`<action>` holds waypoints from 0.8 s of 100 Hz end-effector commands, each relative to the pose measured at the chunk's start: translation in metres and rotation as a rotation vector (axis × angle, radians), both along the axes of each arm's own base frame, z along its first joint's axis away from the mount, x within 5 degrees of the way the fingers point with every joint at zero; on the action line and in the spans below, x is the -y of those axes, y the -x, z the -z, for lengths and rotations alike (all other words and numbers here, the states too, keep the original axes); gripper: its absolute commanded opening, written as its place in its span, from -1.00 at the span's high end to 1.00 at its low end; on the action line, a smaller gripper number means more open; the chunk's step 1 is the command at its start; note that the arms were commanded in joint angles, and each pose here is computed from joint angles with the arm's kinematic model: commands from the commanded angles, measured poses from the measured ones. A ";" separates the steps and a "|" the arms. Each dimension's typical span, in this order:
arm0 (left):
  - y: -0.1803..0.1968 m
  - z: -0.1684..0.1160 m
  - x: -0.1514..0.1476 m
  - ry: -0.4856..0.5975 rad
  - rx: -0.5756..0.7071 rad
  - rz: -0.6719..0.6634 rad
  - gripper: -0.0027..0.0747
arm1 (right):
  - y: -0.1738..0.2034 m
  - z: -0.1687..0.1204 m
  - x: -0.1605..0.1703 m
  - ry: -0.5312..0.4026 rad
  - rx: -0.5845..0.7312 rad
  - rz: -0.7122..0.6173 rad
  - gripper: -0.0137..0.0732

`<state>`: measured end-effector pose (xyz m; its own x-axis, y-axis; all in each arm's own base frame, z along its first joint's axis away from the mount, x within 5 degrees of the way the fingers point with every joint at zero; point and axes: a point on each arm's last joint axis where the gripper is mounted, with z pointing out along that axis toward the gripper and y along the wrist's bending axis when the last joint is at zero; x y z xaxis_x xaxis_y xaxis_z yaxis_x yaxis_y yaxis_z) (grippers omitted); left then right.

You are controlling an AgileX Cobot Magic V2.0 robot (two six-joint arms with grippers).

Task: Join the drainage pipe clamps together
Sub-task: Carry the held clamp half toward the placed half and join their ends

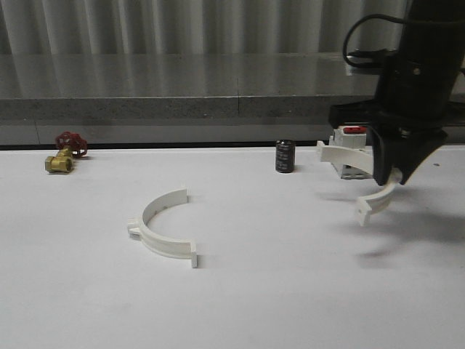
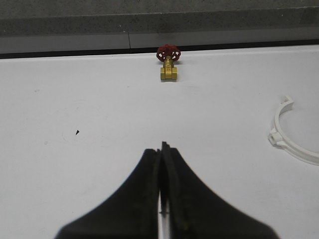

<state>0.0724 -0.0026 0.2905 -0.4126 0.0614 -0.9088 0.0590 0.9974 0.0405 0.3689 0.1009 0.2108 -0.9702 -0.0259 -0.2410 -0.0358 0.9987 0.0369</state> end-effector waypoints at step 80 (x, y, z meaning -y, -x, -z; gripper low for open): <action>-0.002 -0.014 0.000 0.008 0.089 0.000 0.99 | -0.020 -0.002 -0.122 -0.023 -0.009 -0.060 0.71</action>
